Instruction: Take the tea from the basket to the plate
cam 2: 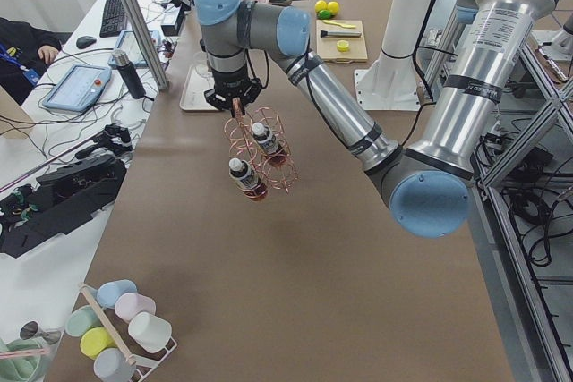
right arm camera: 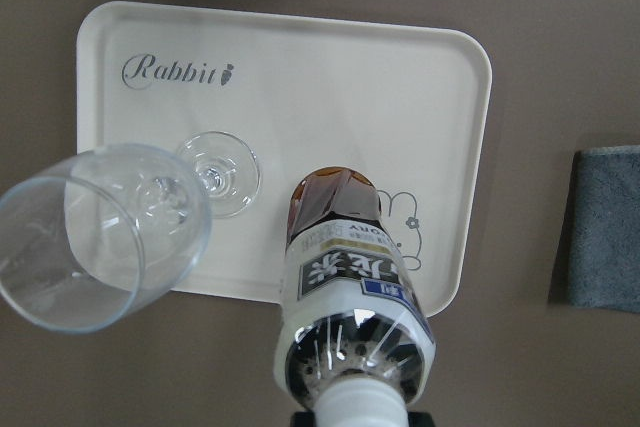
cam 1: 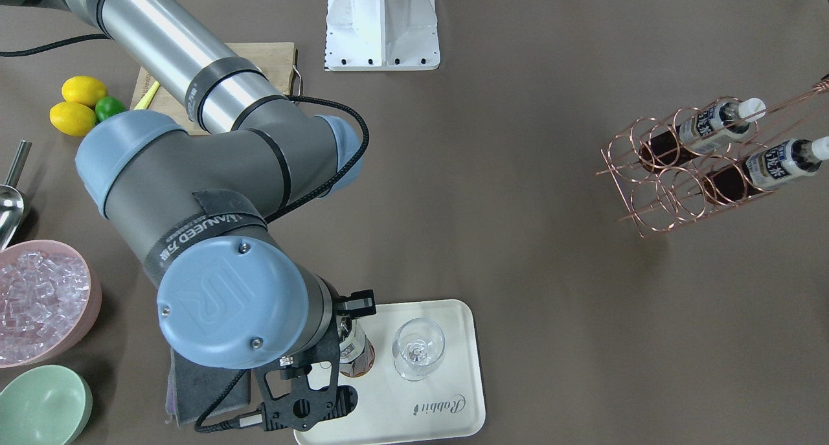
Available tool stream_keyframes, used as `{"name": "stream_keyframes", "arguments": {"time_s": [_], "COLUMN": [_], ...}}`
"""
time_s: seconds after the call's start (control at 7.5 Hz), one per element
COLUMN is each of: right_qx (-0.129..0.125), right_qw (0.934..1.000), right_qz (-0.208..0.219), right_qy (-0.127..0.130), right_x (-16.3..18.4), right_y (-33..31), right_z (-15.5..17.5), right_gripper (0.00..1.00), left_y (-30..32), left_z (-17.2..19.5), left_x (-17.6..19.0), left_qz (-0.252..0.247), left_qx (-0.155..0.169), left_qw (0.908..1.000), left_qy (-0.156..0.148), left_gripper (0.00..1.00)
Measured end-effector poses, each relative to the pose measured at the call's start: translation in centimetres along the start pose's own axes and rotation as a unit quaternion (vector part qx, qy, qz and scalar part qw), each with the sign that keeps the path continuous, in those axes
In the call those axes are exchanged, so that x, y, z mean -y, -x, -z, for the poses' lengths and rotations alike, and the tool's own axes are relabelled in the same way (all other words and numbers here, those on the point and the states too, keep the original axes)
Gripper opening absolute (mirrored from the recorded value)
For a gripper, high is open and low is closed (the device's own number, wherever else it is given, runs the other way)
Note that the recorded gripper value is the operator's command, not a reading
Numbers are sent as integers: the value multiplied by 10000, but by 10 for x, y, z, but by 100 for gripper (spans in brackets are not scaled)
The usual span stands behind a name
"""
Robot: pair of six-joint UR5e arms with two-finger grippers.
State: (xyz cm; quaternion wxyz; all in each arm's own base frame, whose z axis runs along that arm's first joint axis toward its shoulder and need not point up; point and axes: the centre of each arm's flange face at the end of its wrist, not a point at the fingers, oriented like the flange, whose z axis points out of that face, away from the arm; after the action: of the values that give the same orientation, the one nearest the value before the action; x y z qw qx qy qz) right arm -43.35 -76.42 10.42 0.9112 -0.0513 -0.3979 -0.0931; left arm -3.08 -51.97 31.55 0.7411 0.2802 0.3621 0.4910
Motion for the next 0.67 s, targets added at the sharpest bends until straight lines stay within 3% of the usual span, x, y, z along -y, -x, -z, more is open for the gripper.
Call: {"name": "stream_keyframes", "arguments": {"time_s": [0.27, 0.4, 0.67], "right_qx": [-158, -187, -235], "right_qw": [9991, 9988, 9985], "right_qz": [375, 435, 487], "right_qy": [91, 112, 120], "right_x": [-5, -6, -8], "right_y": [8, 9, 13], "right_z": [0, -1, -3], "right_gripper": [23, 35, 73], "left_y": [20, 28, 52], "left_z": [4, 4, 3], "left_x": [-26, -26, -14], "left_qz": [-350, -514, -824], "left_qx": [138, 180, 219], "left_qw": [9989, 9977, 9950], "left_qy": [278, 396, 521], "left_gripper": [0, 0, 0]}}
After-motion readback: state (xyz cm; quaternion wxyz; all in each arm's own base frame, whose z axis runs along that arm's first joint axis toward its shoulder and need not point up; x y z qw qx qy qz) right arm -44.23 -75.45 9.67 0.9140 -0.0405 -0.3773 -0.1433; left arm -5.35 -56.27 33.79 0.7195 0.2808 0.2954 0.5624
